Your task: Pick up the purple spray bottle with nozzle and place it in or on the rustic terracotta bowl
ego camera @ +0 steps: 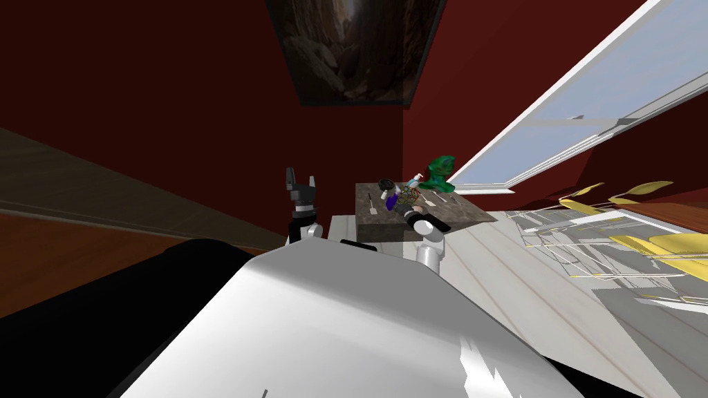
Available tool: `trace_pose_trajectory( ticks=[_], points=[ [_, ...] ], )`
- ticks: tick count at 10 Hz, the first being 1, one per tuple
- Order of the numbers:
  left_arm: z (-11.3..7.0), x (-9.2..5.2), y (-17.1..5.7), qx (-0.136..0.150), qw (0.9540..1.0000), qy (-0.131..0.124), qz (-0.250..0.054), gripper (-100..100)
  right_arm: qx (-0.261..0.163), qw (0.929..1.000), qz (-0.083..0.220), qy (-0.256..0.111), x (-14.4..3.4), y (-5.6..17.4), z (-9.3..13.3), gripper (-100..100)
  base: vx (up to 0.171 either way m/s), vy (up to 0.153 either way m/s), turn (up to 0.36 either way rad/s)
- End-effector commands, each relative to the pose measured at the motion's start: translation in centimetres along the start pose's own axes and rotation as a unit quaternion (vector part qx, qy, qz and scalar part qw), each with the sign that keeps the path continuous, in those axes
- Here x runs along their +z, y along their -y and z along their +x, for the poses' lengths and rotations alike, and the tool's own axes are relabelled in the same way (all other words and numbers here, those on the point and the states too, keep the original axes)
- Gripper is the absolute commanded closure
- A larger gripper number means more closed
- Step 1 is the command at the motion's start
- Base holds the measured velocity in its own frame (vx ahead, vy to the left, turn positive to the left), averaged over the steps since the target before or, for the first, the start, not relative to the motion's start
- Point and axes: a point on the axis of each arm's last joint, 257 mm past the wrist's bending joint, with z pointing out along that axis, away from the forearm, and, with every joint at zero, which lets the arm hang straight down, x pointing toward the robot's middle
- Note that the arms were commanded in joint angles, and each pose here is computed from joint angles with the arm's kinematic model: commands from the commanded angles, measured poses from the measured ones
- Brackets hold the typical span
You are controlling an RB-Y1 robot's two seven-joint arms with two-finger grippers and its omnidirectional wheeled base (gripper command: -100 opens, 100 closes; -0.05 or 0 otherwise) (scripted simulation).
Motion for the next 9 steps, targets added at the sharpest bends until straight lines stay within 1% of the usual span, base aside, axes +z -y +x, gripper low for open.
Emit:
trace_pose_trajectory(
  ticks=[1,2,3,5,7,9],
  points=[
    [0.0,0.0,0.0,0.000,1.0000,0.000,0.000,0,0.000,1.0000,0.000,0.000,0.0,0.0,0.0,100,0.000,0.000,0.000],
    [0.0,0.0,0.0,0.000,1.0000,0.000,0.000,0,0.000,1.0000,0.000,0.000,0.0,0.0,0.0,0,0.000,0.000,0.000],
    [0.0,0.0,0.0,0.000,1.0000,0.000,0.000,0,-0.015,0.9999,-0.006,0.004,-0.2,-1.0,0.0,-100,0.000,0.000,0.000],
    [0.0,0.0,0.0,0.000,1.0000,0.000,0.000,0,-0.031,0.9994,-0.013,0.007,-0.4,-2.2,-0.1,-100,0.000,-0.003,0.006],
    [0.0,0.0,0.0,0.000,1.0000,0.000,0.000,0,-0.027,0.9995,-0.019,0.005,0.2,-2.6,-0.6,-100,-0.019,0.000,0.053],
    [0.0,0.0,0.0,0.000,1.0000,0.000,0.000,0,-0.032,0.9992,-0.025,0.005,0.6,-3.2,-0.9,-100,-0.018,0.023,0.061]
  ],
)
